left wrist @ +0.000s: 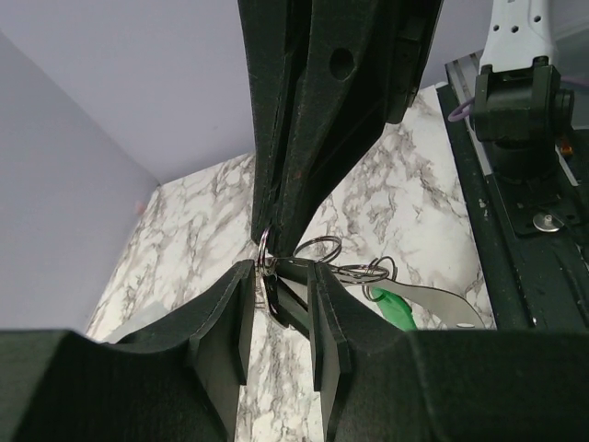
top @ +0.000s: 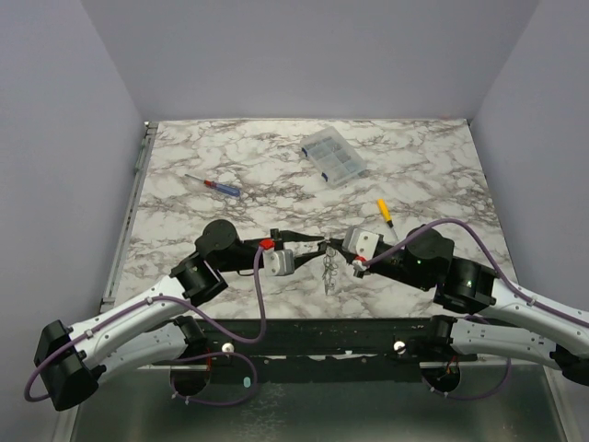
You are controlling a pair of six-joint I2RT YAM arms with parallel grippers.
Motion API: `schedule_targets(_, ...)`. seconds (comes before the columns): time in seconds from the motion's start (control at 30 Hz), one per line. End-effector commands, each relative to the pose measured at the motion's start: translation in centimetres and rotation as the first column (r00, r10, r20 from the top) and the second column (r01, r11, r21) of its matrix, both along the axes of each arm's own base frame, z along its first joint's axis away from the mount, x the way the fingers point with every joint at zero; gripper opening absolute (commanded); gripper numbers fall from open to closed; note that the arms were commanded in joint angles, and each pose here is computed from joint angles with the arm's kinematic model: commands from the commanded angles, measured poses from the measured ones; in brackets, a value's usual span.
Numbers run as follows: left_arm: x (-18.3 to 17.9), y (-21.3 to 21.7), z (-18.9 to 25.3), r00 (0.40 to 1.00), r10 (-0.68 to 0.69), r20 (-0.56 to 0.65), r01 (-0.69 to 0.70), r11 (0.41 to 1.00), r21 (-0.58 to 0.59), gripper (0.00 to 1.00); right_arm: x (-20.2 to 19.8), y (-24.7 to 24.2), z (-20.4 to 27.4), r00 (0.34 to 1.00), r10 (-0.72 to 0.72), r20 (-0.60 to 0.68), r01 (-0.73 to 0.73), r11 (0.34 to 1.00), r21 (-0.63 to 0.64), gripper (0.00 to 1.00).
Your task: Put the keys on the keyring
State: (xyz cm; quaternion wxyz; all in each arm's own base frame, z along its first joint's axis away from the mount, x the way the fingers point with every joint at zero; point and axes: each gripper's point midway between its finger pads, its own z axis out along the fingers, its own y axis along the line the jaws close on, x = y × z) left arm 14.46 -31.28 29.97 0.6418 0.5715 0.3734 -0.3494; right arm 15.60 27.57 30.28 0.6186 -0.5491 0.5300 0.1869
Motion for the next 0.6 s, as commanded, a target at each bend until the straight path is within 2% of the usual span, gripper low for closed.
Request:
schedule_targets(0.0,-1.06,-0.41,-0.66,0.998,-0.062,-0.018,0.062,0.998,0.009,0.35,-0.67,0.42,1.2,0.999,0.038,-0.002,-0.037,0.999,0.033,0.01)
schedule_targets(0.17,-1.03,-0.5,-0.82,0.998,-0.065,-0.021,0.065,0.998,0.012,0.32,-0.77,0.49,1.38,0.999,0.043,-0.004,-0.043,0.998,0.04,0.01)
schedule_targets(0.23,-1.05,-0.5,-0.8,0.998,-0.066,-0.021,0.066,0.998,0.012,0.27,-0.78,0.52,1.26,0.999,0.044,-0.006,-0.043,0.998,0.04,0.01)
schedule_targets(0.3,-1.04,-0.49,-0.8,0.998,-0.065,-0.021,0.065,0.998,0.012,0.2,-1.2,0.82,1.15,0.997,0.073,-0.012,-0.072,0.997,0.038,0.01)
schedule_targets(0.43,-1.05,-0.5,-0.74,0.998,-0.065,-0.019,0.065,0.998,0.011,0.0,-1.34,0.98,0.88,0.996,0.083,-0.018,-0.082,0.996,0.031,0.01)
schedule_targets(0.57,-1.01,-0.43,-0.57,0.998,-0.061,-0.017,0.061,0.998,0.007,0.0,-1.66,1.01,0.8,0.995,0.098,-0.027,-0.097,0.995,0.03,0.01)
